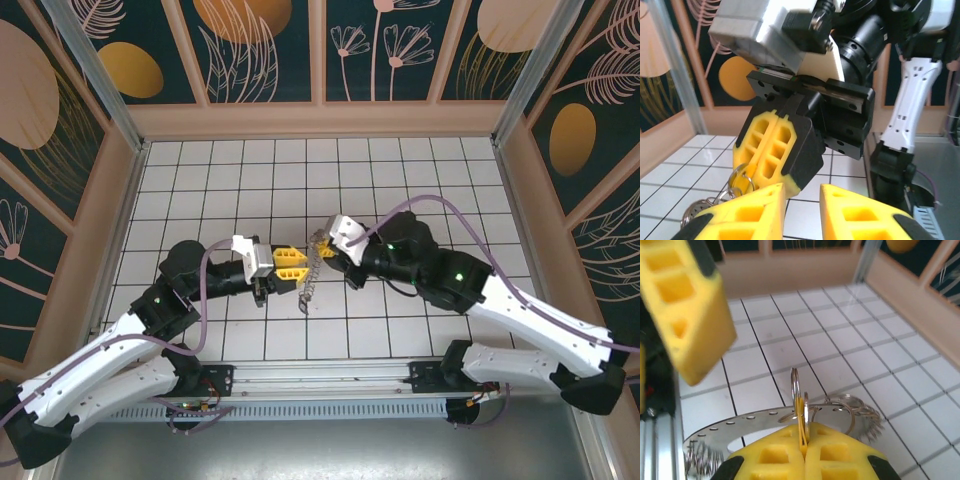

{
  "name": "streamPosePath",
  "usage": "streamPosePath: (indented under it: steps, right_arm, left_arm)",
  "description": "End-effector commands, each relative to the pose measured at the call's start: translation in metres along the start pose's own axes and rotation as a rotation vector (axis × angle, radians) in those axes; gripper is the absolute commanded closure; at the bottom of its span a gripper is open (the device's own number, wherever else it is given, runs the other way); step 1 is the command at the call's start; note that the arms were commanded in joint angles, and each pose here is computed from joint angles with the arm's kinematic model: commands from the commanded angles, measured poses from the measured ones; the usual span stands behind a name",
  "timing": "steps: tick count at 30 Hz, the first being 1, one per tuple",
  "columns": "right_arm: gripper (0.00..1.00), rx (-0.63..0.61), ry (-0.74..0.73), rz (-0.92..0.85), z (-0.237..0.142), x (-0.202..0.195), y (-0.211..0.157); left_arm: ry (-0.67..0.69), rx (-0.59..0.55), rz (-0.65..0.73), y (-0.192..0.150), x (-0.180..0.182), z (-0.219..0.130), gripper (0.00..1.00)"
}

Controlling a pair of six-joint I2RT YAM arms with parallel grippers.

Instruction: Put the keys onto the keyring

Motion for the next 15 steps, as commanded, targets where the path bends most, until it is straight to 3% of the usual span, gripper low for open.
streamPosePath:
  steps: [1, 6, 12, 15]
  right_arm:
    - [1.00, 0.160, -0.091, 0.015, 0.004, -0.011, 0.000]
    - [1.00, 0.398, -0.122, 0.073, 0.028, -0.035, -0.011]
    - [1.00, 0.660, -0.144, 0.195, 0.065, -0.071, -0.040]
    - [1.00, 0.727, -0.151, 0.220, 0.085, -0.090, -0.047]
  left_arm:
    - [0.147, -0.015, 0.002, -0.009, 0.009, -0.002, 0.75]
    - [0.340, -0.062, -0.029, -0.023, 0.020, -0.011, 0.73]
    - [0.471, -0.085, -0.077, -0.046, 0.027, -0.019, 0.72]
    - [0.509, -0.131, -0.105, -0.056, 0.028, -0.025, 0.71]
Point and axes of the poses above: each hand's point on the last joint's axis, 136 mm out from that joint toward the fingers, its own z axis out along the fingers, its own x axis along the line the jaws close on, y = z × x, the point moved 10 cm from there along -z, back along the fingers, and after that the axes turned 5 degrees about -z, right-handed, at the moved point
